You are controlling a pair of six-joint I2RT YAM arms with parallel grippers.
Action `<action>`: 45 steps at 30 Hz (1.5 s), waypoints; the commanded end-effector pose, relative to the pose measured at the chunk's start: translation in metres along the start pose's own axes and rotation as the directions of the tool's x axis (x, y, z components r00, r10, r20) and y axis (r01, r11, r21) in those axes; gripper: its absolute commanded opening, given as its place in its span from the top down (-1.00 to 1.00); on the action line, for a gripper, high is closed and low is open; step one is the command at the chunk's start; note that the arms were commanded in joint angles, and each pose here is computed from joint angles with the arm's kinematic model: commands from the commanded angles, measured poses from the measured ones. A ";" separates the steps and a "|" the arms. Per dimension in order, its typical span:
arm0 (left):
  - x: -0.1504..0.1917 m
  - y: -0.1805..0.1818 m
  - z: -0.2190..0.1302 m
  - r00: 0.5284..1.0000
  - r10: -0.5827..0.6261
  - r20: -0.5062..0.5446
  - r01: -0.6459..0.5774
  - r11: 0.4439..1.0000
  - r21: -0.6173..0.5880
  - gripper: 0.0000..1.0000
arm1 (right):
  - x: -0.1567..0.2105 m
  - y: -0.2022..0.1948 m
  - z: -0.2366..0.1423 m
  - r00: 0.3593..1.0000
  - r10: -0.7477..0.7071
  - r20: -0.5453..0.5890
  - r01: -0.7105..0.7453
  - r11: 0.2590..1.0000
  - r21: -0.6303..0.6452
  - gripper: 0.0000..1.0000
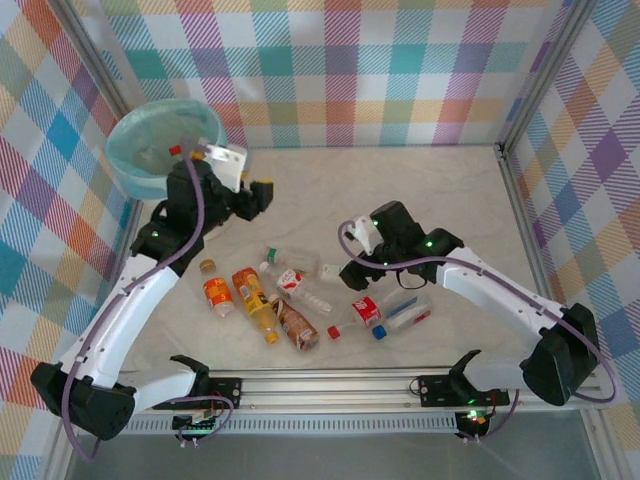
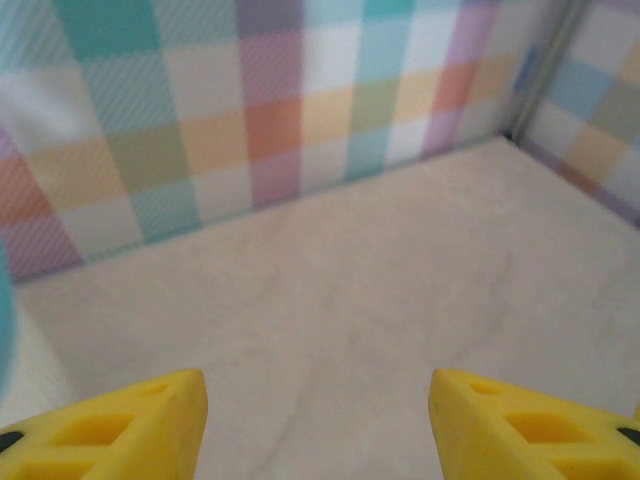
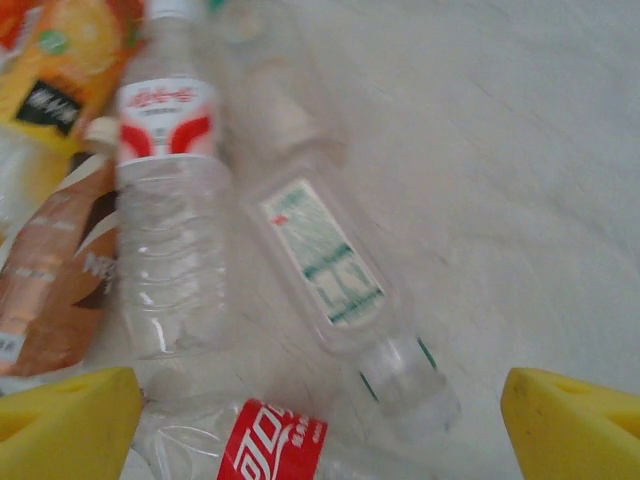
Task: Put the plastic bottles in the bin
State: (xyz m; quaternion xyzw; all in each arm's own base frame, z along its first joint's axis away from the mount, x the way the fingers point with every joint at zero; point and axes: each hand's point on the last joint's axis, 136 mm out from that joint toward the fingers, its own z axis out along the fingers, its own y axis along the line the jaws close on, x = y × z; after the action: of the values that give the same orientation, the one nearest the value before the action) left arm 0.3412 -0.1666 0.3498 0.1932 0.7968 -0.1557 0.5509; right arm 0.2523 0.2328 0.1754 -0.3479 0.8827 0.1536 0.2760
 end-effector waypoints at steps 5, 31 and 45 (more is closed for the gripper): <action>0.042 -0.072 0.024 0.970 0.226 -0.088 -0.202 0.953 0.226 -0.21 | 0.061 -0.030 -0.016 0.783 0.621 -0.036 -0.599 0.769 0.225 -0.86; 0.090 -0.117 0.040 0.885 0.436 -0.162 -0.348 0.852 0.393 -0.23 | 0.187 -0.015 -0.003 0.090 0.994 0.060 -0.952 0.068 0.299 -0.49; 0.090 -0.114 0.044 0.868 0.463 -0.179 -0.373 0.846 0.382 -0.24 | 0.199 -0.006 0.033 0.027 0.999 -0.017 -0.946 0.031 0.323 -0.60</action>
State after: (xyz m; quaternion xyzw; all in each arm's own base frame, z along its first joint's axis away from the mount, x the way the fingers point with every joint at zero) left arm 0.2964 -0.2711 0.2435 0.4611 0.7726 -0.1442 0.4120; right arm 0.1513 0.1347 0.0393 0.3582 0.9204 0.1507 0.0431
